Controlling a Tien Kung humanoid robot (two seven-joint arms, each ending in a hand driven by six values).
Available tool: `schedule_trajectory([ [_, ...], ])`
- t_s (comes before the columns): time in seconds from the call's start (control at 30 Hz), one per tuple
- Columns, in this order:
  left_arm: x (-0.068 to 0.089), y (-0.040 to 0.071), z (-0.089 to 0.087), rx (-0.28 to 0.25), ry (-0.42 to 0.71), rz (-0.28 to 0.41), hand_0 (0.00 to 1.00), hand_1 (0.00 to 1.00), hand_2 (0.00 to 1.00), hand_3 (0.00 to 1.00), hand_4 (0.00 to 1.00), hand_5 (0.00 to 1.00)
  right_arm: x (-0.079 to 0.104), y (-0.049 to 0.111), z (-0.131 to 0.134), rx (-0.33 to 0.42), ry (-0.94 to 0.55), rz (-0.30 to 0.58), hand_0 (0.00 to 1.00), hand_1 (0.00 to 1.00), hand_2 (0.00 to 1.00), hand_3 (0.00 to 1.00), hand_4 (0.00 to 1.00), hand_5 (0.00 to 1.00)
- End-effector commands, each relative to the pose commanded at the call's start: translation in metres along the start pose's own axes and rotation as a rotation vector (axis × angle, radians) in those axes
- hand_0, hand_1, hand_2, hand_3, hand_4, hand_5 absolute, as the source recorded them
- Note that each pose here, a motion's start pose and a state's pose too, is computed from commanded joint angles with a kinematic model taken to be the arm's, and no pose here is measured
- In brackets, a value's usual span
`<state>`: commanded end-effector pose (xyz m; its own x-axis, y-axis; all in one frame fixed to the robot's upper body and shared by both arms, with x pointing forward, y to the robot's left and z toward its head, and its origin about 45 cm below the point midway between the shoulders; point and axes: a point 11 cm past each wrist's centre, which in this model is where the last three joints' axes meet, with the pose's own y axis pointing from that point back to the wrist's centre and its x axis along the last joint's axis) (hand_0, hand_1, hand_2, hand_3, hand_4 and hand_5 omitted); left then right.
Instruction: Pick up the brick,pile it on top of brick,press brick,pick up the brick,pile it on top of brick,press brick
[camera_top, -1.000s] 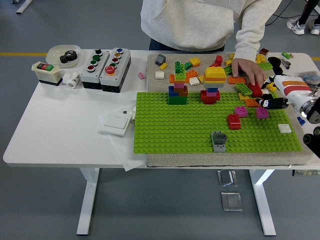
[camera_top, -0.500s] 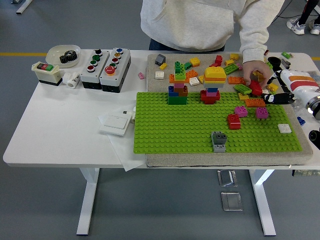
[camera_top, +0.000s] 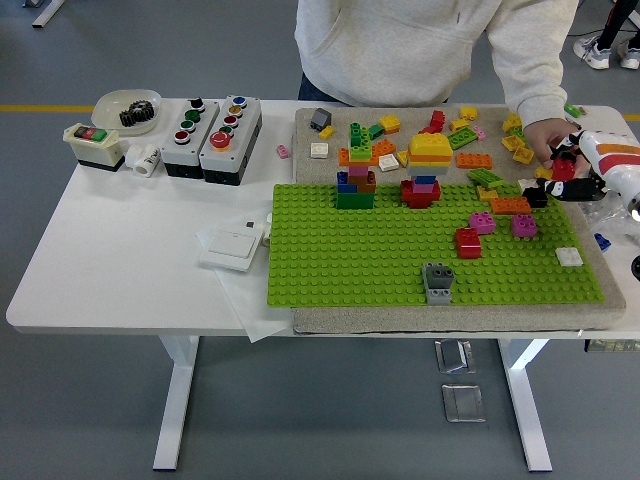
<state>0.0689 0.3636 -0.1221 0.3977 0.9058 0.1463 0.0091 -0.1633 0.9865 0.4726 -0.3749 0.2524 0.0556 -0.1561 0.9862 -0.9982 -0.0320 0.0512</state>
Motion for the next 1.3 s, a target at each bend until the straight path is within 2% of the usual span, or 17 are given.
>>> schedule_trajectory([
  [0.47,-0.002,-0.001,-0.003,0.006,-0.002,-0.002,0.781,0.724,0.606,0.54,0.535,0.551,0.002,0.007,0.02,-0.044,0.014,-0.008,0.698,0.675,0.716,0.582,0.799,0.391],
  [0.9,-0.003,-0.001,-0.005,0.009,-0.007,-0.004,0.779,0.724,0.607,0.54,0.535,0.554,-0.004,0.01,0.021,-0.047,0.012,-0.02,0.698,0.676,0.716,0.583,0.799,0.391],
  [1.03,-0.003,-0.001,-0.005,0.01,-0.007,-0.004,0.778,0.72,0.606,0.54,0.535,0.554,-0.006,0.01,0.019,-0.039,0.016,-0.038,0.699,0.677,0.722,0.587,0.8,0.391],
  [1.3,-0.002,-0.001,-0.004,0.009,-0.007,-0.003,0.778,0.72,0.607,0.541,0.536,0.552,-0.015,0.015,0.009,0.034,0.058,-0.125,0.707,0.685,0.727,0.595,0.8,0.391],
])
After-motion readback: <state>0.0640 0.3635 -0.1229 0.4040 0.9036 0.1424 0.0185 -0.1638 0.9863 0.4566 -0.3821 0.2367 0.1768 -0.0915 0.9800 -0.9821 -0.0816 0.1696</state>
